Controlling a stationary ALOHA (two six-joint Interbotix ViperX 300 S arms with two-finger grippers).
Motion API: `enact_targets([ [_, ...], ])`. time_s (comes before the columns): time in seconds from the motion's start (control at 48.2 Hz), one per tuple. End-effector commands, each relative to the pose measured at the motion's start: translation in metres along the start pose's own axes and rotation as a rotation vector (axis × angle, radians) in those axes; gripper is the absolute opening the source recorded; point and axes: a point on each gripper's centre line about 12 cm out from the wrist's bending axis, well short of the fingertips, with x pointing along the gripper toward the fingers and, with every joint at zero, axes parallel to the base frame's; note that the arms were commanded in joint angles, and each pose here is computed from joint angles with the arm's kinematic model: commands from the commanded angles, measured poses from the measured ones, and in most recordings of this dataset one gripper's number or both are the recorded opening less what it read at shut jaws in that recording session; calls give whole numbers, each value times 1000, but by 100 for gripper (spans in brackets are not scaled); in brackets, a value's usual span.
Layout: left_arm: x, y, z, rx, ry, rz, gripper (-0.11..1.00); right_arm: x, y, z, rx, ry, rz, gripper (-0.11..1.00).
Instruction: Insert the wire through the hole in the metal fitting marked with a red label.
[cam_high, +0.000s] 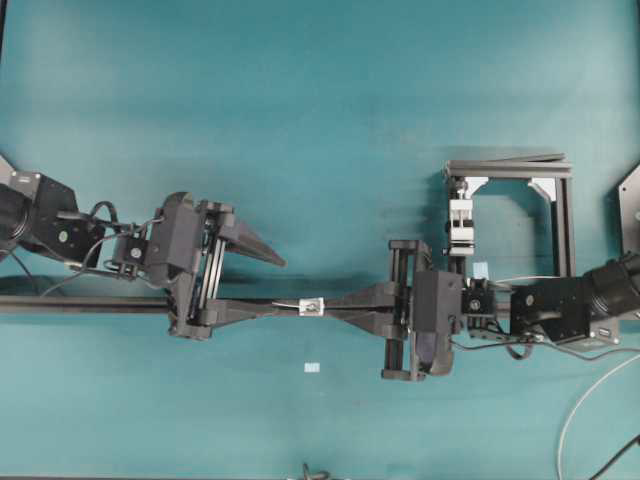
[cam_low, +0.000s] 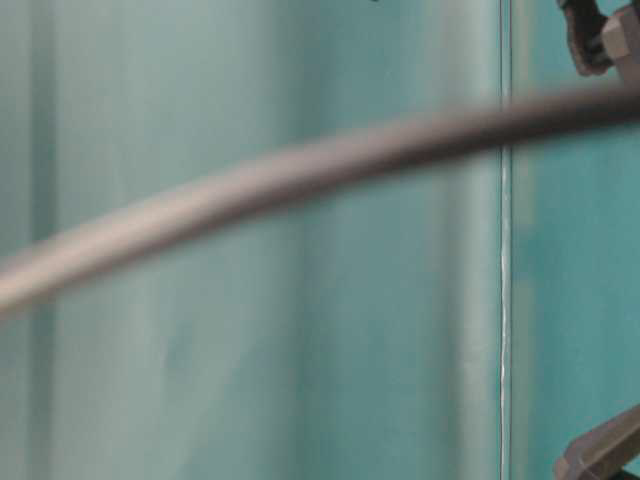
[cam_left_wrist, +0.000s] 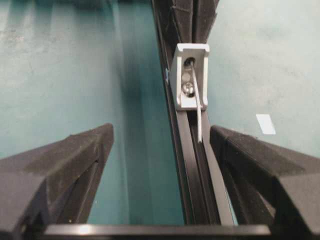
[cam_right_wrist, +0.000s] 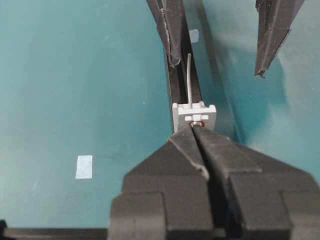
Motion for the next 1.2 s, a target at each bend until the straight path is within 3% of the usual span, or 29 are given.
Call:
enact_targets([
  [0.0,4,-1,8,-5,-15,-2,81,2,3,10,10,-28,8,0],
  [0.27,4,-2,10,-52,-7,-4,44,1,3,9,9,-26,7,0],
  [0.394,5,-3,11,-78,-11,-8,32,1,2,9,9,-26,6,0],
  [0.664,6,-6,11,-84,-2,-14,-4,2,2,9,11,-25,4,0],
  [0.809,7,-9,9,-78,24,-19,-10,2,2,10,12,-28,5,0],
  [1.182,7,-12,8,-73,41,-25,-10,2,2,9,20,-17,6,0],
])
